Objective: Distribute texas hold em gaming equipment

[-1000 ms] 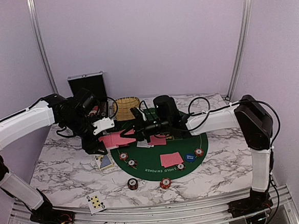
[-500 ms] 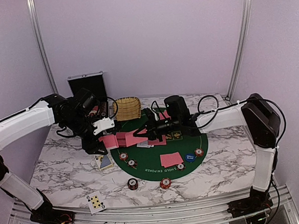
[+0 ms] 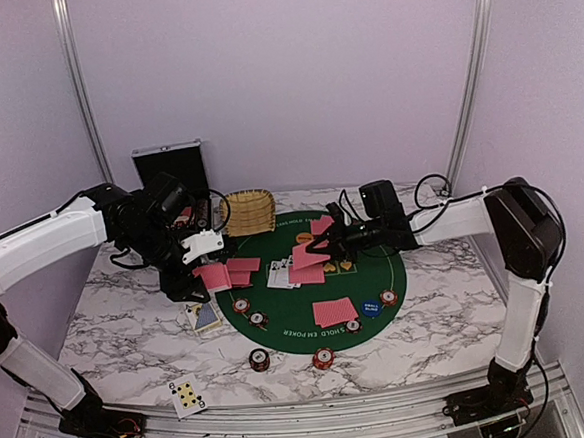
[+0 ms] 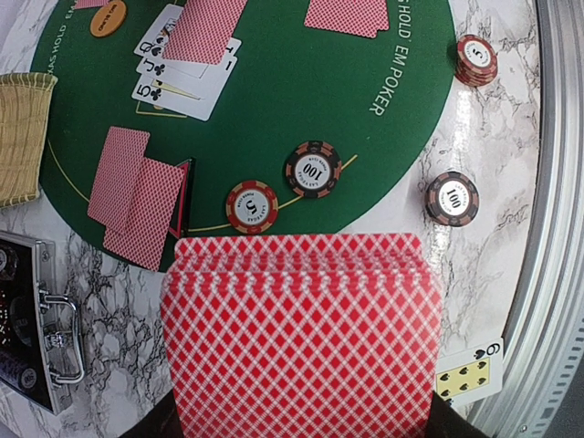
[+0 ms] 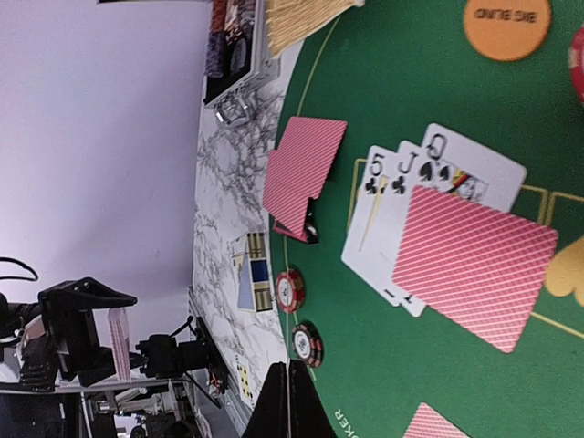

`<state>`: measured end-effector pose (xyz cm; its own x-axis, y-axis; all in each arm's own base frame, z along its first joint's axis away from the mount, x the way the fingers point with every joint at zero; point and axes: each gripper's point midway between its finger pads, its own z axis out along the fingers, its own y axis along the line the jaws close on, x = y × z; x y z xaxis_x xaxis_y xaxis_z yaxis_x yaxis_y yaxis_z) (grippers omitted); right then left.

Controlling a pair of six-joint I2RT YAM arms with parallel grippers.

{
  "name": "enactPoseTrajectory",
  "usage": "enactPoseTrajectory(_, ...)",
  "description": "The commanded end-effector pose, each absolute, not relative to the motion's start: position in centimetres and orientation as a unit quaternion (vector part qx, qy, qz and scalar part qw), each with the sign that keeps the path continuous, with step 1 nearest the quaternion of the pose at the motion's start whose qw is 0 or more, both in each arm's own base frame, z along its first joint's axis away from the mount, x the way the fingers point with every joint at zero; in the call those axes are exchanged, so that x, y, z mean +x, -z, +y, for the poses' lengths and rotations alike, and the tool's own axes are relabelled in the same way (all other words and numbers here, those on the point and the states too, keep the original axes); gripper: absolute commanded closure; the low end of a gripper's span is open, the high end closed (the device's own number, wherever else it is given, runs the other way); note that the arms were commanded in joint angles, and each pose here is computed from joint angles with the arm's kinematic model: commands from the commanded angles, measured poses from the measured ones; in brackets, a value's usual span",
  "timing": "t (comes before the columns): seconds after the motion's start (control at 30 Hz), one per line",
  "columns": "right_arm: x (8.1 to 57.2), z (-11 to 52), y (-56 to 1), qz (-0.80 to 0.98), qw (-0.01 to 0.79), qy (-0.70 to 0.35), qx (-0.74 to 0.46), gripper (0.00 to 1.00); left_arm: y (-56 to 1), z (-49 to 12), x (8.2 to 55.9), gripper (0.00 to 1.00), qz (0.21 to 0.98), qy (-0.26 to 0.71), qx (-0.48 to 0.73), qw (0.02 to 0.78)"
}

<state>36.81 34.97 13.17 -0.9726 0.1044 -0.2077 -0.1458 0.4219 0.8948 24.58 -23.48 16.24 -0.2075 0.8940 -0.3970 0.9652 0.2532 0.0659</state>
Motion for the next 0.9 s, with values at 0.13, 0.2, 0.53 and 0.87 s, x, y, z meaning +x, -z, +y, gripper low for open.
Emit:
enactPoseTrajectory(0.13, 40.4, 29.6, -9.2, 0.883, 0.158, -0.443, 0.008, 1.0, -17.2, -23.4, 24.9, 1.0, 0.768, 0.092, 0.601, 0.2)
enactPoseTrajectory(0.2, 40.8, 29.1, -7.9, 0.893, 0.153, -0.423, 0.009, 1.0, -17.2, -23.4, 24.9, 1.0, 0.768, 0.092, 0.601, 0.199)
enactPoseTrajectory(0.53, 41.9, 28.7, -5.0, 0.905, 0.149, -0.398, 0.011, 1.0, -17.1, -23.3, 24.9, 1.0, 0.769, 0.091, 0.6, 0.199)
enactPoseTrajectory(0.87, 42.0, 29.2, -5.0, 0.901, 0.142, -0.41, 0.013, 1.0, -16.9, -23.0, 24.9, 1.0, 0.772, 0.092, 0.597, 0.197)
